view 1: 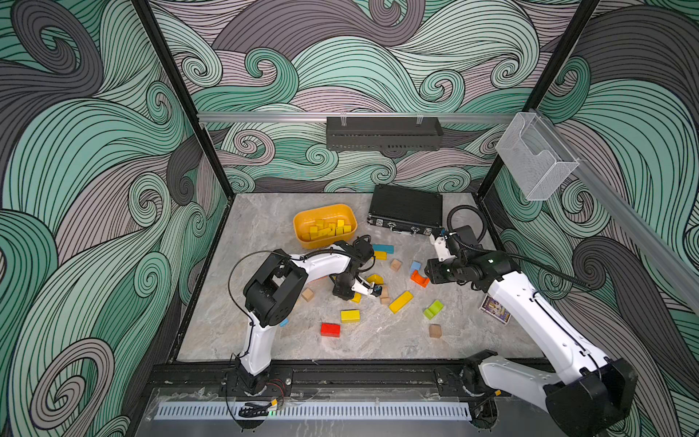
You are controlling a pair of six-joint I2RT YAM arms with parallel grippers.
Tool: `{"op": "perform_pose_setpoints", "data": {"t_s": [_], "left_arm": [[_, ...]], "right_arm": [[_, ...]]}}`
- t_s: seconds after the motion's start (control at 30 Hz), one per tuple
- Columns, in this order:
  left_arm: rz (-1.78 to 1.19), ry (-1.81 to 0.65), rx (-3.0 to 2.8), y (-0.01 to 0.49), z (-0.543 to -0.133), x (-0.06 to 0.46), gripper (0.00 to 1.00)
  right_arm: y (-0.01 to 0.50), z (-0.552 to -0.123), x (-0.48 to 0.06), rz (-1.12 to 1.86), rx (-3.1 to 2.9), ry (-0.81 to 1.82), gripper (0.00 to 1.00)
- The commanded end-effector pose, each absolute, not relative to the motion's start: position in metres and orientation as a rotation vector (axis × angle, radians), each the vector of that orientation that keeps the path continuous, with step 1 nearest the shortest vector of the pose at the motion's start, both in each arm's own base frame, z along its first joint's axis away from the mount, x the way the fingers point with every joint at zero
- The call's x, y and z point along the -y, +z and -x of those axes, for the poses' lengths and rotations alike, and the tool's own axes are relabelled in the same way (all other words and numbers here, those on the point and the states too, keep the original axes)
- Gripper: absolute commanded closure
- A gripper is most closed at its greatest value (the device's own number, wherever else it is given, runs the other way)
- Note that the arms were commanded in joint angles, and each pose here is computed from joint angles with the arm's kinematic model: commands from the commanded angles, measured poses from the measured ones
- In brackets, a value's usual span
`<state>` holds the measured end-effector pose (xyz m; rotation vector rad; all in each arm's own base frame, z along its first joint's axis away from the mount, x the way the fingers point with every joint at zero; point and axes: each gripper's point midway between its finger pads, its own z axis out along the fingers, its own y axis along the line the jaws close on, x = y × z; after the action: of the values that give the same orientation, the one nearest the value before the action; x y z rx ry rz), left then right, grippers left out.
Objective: Pick out the yellow building blocks
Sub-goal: Pick up the building block from the center of the board.
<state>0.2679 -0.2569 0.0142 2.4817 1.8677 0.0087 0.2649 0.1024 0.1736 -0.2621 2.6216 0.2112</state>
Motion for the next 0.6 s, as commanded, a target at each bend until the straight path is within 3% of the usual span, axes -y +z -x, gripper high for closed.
{"op": "perform_pose_setpoints", "data": {"t_s": [0.0, 0.27, 0.57], "left_arm": [[-2.517, 0.0, -1.908, 0.007, -0.261, 0.253, 0.74], [-2.418, -0.046, -2.023, 0.03, -0.259, 0.258, 0.83], [-2.108, -0.159, -2.152, 0.098, -0.28, 0.272, 0.83]], "right_arm": [[0.17, -0.263, -0.098, 0.246, -2.638, 0.189, 0.6], [0.171, -0.263, -0.098, 0.243, -2.636, 0.199, 0.6], [0.169, -0.264, -0.103, 0.24, -2.645, 0.237, 0.6]]}}
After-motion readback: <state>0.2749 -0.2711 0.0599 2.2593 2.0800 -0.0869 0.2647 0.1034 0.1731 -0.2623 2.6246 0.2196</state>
